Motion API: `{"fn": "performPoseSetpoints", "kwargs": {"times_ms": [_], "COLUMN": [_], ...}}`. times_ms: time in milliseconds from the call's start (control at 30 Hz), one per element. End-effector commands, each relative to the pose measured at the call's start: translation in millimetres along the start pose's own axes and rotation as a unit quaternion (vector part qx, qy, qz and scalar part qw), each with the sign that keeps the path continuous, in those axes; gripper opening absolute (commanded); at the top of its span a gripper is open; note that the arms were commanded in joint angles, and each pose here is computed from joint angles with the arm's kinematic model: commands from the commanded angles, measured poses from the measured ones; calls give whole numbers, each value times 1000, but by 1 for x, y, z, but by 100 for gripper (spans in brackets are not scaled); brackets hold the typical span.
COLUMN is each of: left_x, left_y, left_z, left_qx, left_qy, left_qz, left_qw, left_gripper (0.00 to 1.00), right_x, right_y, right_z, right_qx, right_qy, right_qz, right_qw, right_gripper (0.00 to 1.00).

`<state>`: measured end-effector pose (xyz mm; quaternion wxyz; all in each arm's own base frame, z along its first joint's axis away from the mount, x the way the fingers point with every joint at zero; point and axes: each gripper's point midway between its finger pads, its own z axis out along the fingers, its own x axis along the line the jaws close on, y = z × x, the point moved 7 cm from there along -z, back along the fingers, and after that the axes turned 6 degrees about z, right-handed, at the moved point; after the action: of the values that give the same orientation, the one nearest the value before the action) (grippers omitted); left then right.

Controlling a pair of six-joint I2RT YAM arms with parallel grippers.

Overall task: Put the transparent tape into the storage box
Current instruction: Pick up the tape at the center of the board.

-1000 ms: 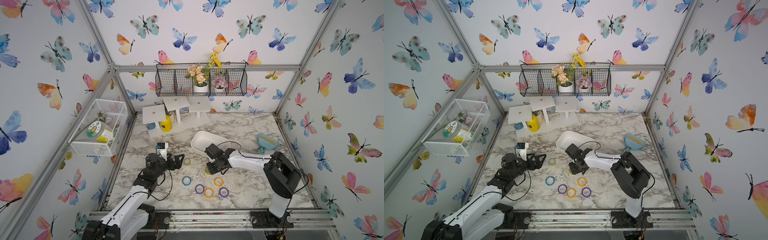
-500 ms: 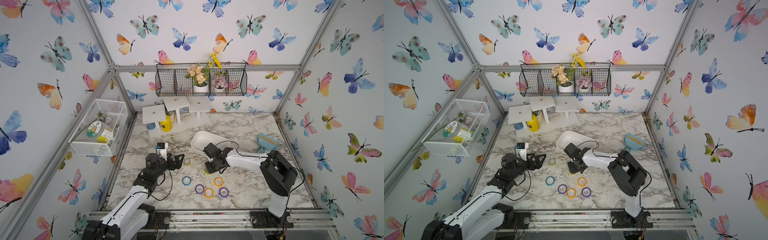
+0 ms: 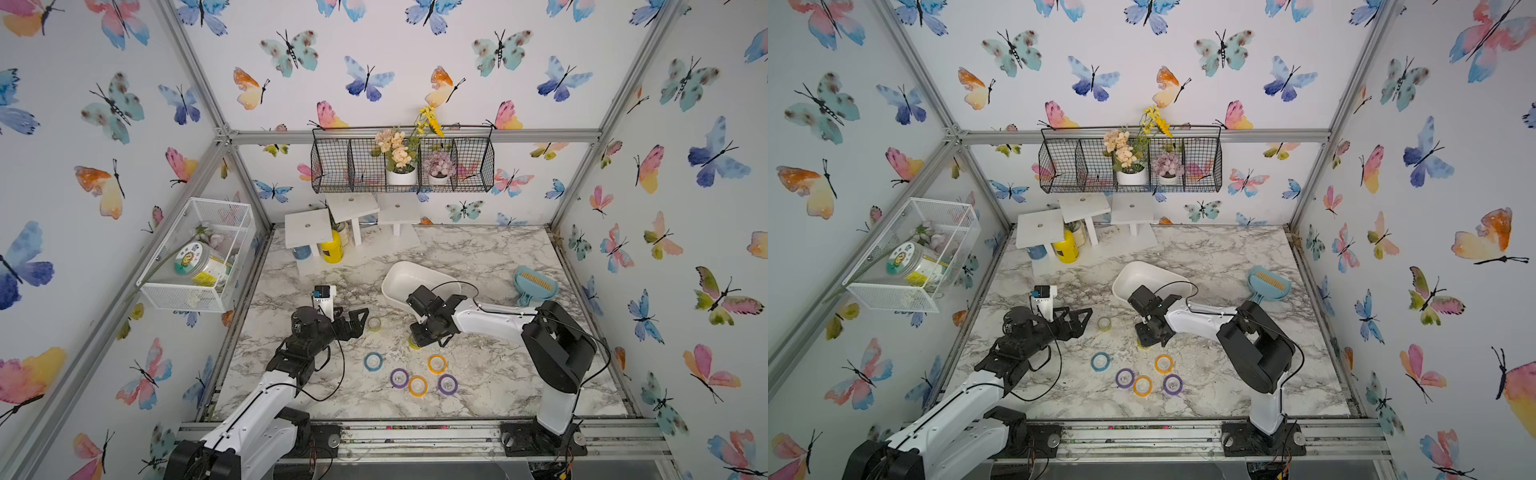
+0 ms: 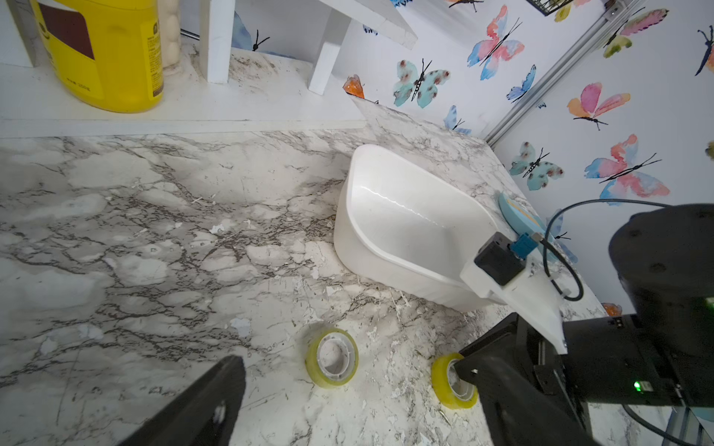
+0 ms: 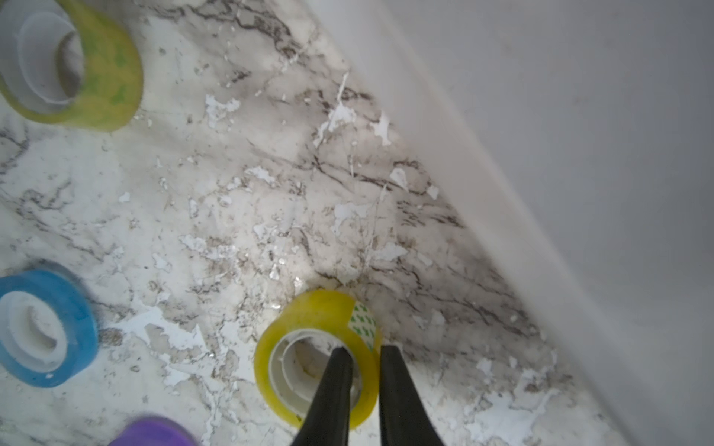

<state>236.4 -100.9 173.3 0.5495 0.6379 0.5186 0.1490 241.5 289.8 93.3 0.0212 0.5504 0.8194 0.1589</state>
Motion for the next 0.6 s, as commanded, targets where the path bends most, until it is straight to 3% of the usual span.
{"fn": "performPoseSetpoints", "kwargs": {"times_ms": [0,267,567], "left_x": [-1,0,-1], "left_y": [6,6,6], "left_z": [0,0,0], "left_qx": [-8,-8,-7], "left_qy": [7,7,6], "left_qz": [7,7,7], "left_qw": [1000,1000,1000], "left_gripper": [99,99,99], "right_x": [4,15,2], "right_y": [4,28,77], "right_z": [-21,-60,-81], "right_qx": [-15,-71,-123], "right_qy": [14,39,7], "right_qz": [-3,-12,-11], "right_qw": [1000,997,992], "right_gripper": [13,12,11]}}
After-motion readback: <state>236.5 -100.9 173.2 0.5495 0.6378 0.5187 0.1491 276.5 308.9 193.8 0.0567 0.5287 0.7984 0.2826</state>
